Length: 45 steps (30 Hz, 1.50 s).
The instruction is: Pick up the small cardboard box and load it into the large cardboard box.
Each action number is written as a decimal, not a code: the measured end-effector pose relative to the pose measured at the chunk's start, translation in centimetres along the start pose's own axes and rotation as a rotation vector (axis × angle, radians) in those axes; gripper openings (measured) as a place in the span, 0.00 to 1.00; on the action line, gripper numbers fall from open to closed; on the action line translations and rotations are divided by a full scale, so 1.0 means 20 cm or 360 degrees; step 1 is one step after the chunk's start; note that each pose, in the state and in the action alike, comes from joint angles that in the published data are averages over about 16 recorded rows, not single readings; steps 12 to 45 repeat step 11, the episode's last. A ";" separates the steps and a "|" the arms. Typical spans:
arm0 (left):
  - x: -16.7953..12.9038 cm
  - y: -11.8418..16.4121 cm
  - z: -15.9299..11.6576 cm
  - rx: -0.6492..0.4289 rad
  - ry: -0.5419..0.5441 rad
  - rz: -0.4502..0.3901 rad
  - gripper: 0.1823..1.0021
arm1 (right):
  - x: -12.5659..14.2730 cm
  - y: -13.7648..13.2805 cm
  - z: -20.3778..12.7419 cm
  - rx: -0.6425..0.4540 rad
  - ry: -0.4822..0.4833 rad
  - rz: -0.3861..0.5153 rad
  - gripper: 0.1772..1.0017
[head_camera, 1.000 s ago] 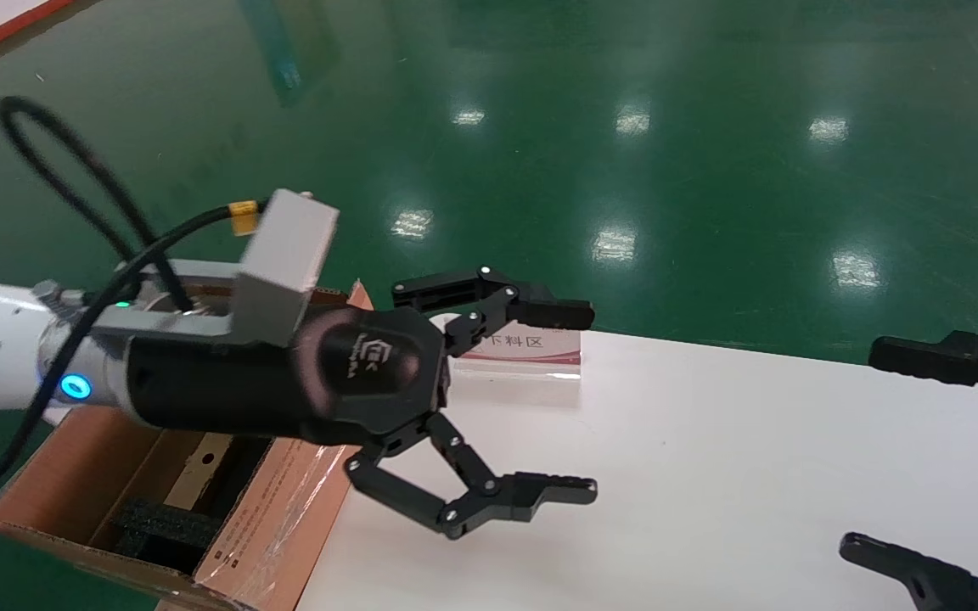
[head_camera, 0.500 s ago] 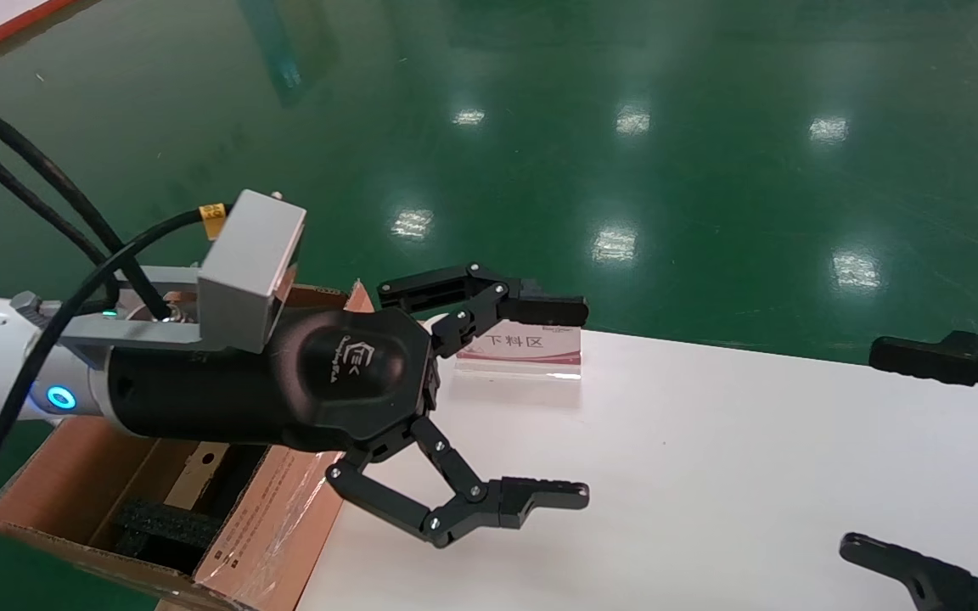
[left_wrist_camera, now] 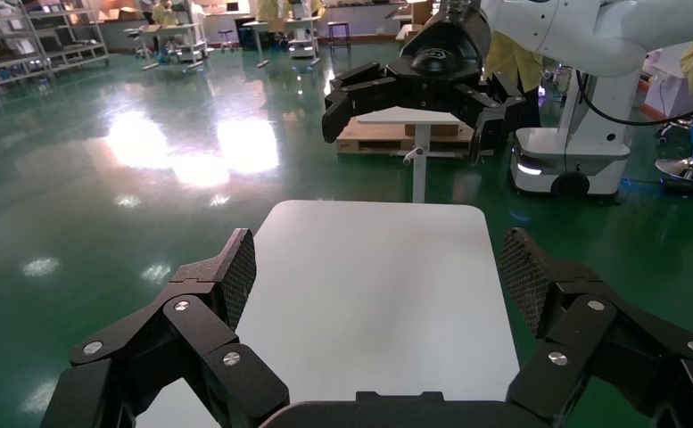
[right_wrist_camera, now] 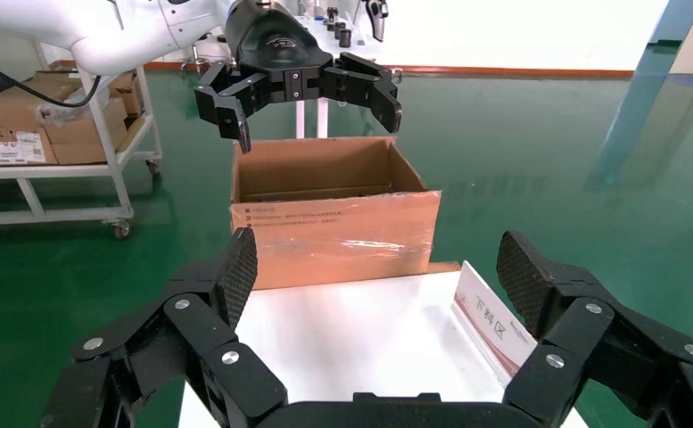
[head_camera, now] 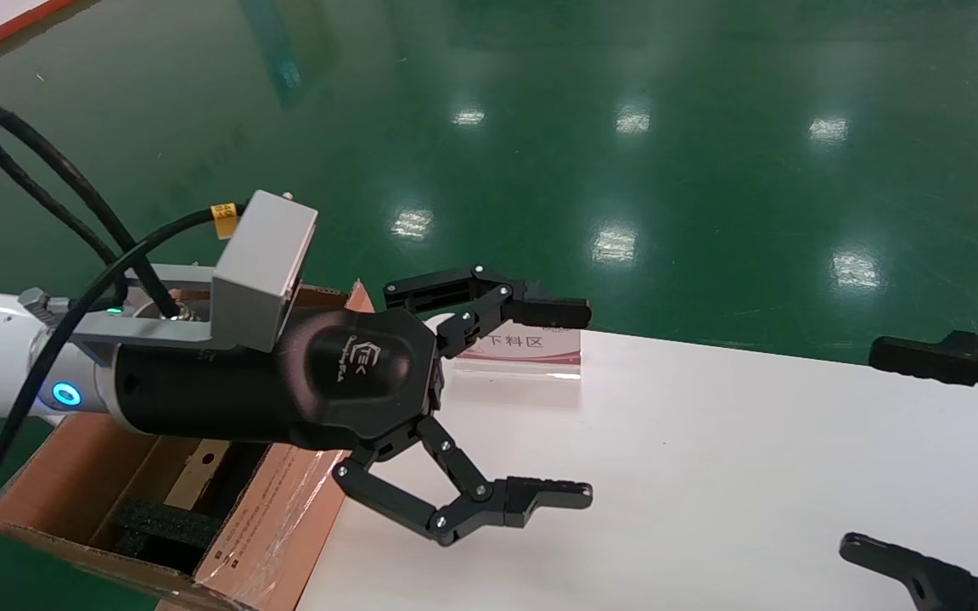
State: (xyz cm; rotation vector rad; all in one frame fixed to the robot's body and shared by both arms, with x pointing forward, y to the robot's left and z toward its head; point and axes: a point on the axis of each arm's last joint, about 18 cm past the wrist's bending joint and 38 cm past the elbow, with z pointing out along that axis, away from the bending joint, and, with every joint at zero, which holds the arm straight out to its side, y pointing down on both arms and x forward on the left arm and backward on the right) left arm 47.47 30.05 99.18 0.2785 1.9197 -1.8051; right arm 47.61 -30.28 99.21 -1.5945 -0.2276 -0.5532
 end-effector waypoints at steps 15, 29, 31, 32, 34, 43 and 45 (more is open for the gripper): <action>0.00 0.00 0.00 -0.0006 0.0001 0.0000 1.00 | 0.00 0.00 0.00 0.0000 0.0000 0.0000 1.00; 0.00 0.00 0.00 -0.0006 0.0001 0.0000 1.00 | 0.00 0.00 0.00 0.0000 0.0000 0.0000 1.00; 0.00 0.00 0.00 -0.0006 0.0001 0.0000 1.00 | 0.00 0.00 0.00 0.0000 0.0000 0.0000 1.00; 0.00 0.00 0.00 -0.0006 0.0001 0.0000 1.00 | 0.00 0.00 0.00 0.0000 0.0000 0.0000 1.00; 0.00 0.00 0.00 -0.0006 0.0001 0.0000 1.00 | 0.00 0.00 0.00 0.0000 0.0000 0.0000 1.00; 0.00 0.00 0.00 -0.0006 0.0001 0.0000 1.00 | 0.00 0.00 0.00 0.0000 0.0000 0.0000 1.00; 0.00 0.00 0.00 -0.0006 0.0001 0.0000 1.00 | 0.00 0.00 0.00 0.0000 0.0000 0.0000 1.00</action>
